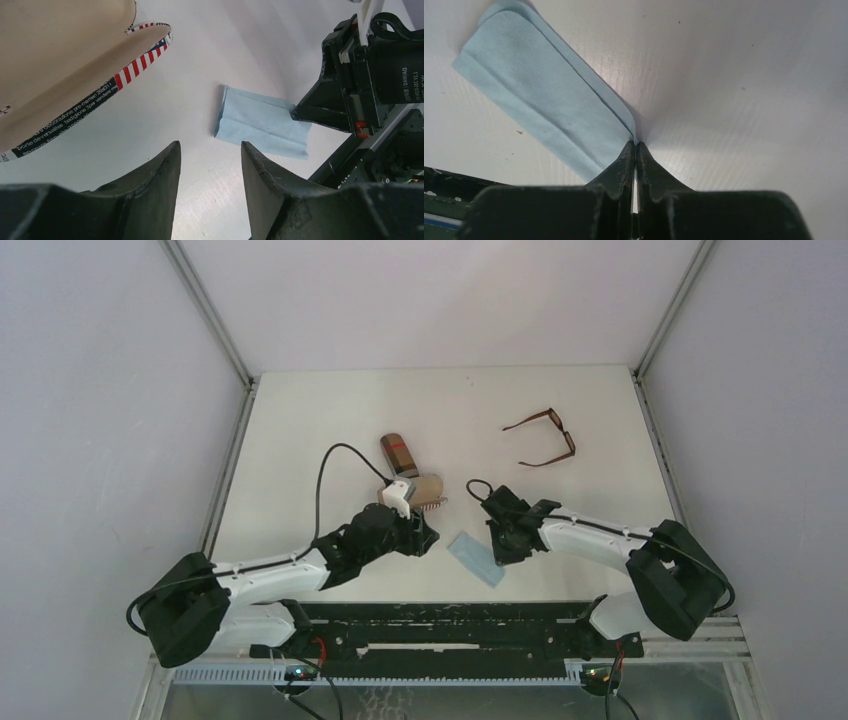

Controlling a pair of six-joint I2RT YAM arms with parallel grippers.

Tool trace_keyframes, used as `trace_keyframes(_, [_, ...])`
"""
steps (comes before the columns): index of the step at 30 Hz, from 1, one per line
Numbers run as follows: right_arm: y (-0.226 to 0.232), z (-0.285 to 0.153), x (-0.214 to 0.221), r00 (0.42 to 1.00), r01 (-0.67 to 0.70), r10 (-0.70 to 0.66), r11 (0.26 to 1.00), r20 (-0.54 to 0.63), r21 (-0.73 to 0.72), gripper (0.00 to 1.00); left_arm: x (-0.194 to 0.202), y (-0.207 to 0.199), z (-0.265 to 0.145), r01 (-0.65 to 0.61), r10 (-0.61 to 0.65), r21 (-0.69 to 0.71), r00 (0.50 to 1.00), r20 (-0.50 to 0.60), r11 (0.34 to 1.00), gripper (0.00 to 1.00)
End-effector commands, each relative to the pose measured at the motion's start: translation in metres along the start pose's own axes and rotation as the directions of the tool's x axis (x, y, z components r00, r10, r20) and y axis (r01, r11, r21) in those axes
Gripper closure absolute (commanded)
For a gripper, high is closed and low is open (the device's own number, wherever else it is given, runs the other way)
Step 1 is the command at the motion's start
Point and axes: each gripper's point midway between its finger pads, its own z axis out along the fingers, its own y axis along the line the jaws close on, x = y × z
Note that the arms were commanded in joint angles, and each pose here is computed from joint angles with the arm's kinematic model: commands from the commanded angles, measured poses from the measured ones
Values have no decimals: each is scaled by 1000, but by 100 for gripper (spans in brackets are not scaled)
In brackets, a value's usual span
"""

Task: Organize the sunglasses
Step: Adjust the glasses cleaning cloth at the center of the board.

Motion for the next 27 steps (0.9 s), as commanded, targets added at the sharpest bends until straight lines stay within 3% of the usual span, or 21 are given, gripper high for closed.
trace_keyframes(1, [7,-18,-15,997,5,-4,1000,77,-10,100,-11,1,-5,-5,5,-4,999,43,1000,48])
trace_keyframes(8, [23,-54,-36,969,102,-93,994,230,-28,100,-13,-5,-8,7,-8,22,999,45,1000,47])
trace_keyframes(12, [22,-70,-48,935,151,-147,988,324,11,100,-20,-1,-14,79,-82,29,993,88,996,33])
trace_keyframes(17, [18,-87,-60,889,207,-234,972,394,110,100,-29,11,-26,129,-130,17,981,145,992,23])
trace_keyframes(21, [41,-85,-50,843,366,-379,924,382,110,100,-35,23,-36,136,-128,-28,974,189,990,14])
trace_keyframes(27, [105,-53,13,740,649,-621,760,260,-34,100,-32,33,-44,134,-118,-60,970,211,989,14])
